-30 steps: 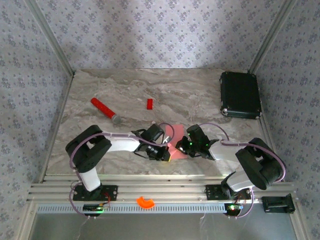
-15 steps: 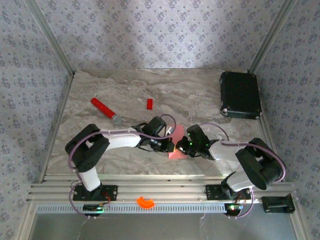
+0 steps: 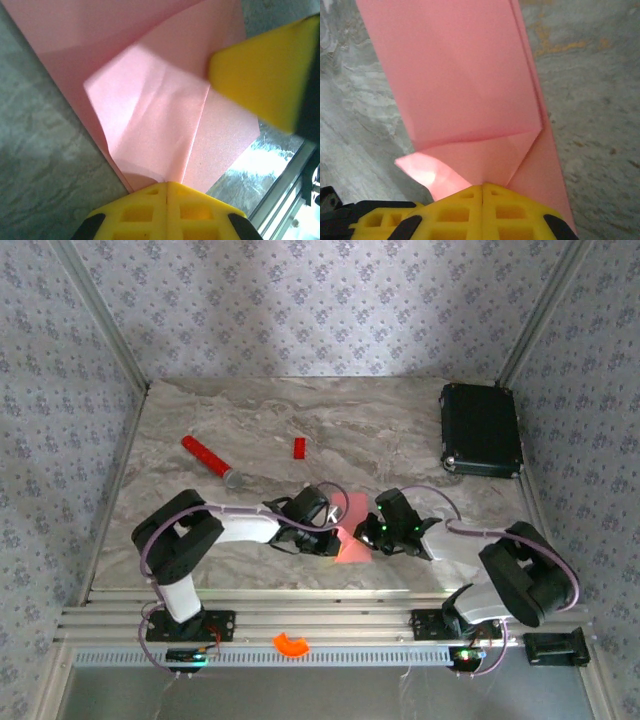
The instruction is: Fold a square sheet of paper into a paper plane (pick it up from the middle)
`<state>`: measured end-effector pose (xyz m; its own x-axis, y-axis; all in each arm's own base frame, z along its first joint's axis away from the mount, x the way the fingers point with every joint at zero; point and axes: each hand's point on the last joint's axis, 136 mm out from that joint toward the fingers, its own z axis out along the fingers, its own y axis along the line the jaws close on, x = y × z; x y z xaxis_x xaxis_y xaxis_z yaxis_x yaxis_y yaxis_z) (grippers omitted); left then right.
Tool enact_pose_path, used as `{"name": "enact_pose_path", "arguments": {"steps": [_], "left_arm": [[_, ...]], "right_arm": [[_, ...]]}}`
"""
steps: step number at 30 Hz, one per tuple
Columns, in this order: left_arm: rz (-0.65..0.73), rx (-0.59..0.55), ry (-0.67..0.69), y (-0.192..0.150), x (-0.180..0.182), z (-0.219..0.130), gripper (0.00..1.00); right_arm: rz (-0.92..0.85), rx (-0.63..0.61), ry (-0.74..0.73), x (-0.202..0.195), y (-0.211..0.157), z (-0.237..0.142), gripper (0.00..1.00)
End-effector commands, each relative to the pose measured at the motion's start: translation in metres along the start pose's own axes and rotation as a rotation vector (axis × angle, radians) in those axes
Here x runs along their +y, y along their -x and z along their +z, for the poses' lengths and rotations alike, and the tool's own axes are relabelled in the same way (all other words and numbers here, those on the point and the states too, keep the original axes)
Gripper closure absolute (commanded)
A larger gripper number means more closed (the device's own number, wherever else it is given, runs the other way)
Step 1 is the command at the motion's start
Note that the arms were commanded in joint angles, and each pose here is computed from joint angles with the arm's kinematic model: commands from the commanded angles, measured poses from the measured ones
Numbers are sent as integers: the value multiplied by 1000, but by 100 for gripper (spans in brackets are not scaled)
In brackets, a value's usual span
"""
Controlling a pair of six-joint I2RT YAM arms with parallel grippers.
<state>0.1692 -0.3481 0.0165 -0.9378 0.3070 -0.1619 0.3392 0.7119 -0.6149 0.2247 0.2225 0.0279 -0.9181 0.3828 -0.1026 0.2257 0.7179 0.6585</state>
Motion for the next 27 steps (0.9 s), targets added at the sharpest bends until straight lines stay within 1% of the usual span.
{"name": "enact_pose_path", "arguments": {"steps": [1, 4, 6, 10, 12, 15, 22, 24, 27], "left_arm": [[-53, 146, 176, -52, 50, 7, 100], [-47, 147, 181, -51, 49, 7, 100], [-46, 146, 185, -50, 49, 8, 100], [-41, 151, 187, -49, 49, 8, 100], [-41, 158, 192, -52, 50, 8, 100], [-41, 164, 204, -55, 54, 8, 100], [-43, 175, 207, -56, 55, 10, 100], [-40, 175, 206, -56, 54, 9, 100], [-31, 174, 211, -54, 53, 8, 100]], "right_arm": [[-57, -35, 6, 14, 6, -12, 95], [-81, -14, 36, 24, -8, -5, 96], [-92, 23, 47, 27, -21, 5, 98], [-70, 87, -51, -2, -40, 23, 99], [-42, 100, -90, -19, -42, 25, 100], [-1, 75, -97, -33, -30, 18, 100], [75, -13, -64, -45, 18, -4, 99], [92, -24, -40, -45, 28, -10, 98], [81, -62, -6, -34, 38, -22, 97]]}}
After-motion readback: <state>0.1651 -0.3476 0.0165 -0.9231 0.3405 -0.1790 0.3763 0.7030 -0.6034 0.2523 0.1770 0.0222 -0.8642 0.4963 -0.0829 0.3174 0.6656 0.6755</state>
